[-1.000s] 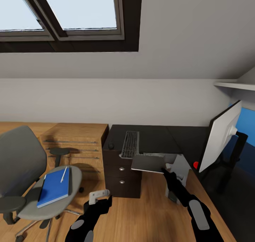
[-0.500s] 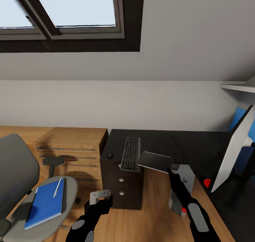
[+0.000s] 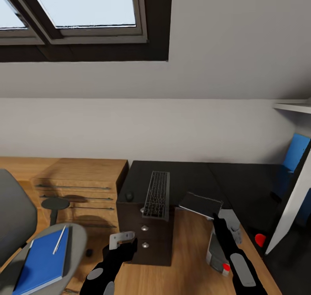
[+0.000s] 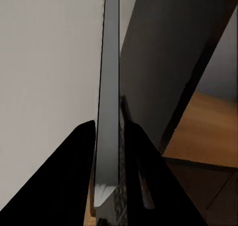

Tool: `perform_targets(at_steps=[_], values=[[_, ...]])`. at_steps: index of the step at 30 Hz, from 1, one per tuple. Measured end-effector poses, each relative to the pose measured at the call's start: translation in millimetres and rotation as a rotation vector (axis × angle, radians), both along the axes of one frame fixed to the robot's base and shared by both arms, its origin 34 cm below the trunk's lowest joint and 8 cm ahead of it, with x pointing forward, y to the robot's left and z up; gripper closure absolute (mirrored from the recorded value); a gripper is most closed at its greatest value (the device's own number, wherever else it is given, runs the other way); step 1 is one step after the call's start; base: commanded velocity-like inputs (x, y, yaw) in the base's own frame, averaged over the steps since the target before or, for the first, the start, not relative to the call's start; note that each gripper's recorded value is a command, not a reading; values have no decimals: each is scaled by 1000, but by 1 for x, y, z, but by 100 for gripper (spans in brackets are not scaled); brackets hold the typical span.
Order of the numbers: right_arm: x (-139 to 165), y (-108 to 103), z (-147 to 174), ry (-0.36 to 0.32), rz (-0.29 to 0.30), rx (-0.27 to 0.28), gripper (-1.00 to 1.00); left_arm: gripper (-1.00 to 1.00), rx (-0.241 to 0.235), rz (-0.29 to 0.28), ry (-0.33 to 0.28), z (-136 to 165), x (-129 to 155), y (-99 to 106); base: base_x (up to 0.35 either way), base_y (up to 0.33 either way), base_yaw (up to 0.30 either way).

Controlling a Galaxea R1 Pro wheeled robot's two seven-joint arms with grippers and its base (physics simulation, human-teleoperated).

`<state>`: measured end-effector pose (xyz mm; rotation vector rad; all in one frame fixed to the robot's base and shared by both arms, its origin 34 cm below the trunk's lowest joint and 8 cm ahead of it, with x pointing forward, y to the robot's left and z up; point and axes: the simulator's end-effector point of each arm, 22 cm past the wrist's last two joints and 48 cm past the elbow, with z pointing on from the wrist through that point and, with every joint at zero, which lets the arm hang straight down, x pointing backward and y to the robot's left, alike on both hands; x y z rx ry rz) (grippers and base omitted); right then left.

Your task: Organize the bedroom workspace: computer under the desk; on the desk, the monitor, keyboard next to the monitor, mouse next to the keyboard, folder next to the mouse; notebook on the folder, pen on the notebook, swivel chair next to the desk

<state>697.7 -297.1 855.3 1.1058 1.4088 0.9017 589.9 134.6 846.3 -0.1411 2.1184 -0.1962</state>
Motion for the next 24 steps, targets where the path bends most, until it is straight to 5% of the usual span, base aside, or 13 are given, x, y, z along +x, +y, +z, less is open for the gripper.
perform_targets(at_steps=[10,24], values=[[-2,0,-8,29,-5,5,100,-100,-2,1,-5,2,1,0,259,23,0],[-3,-2,-14,53,-13,6,100,-100,-8,13,-25,12,4,5,83,6,0]])
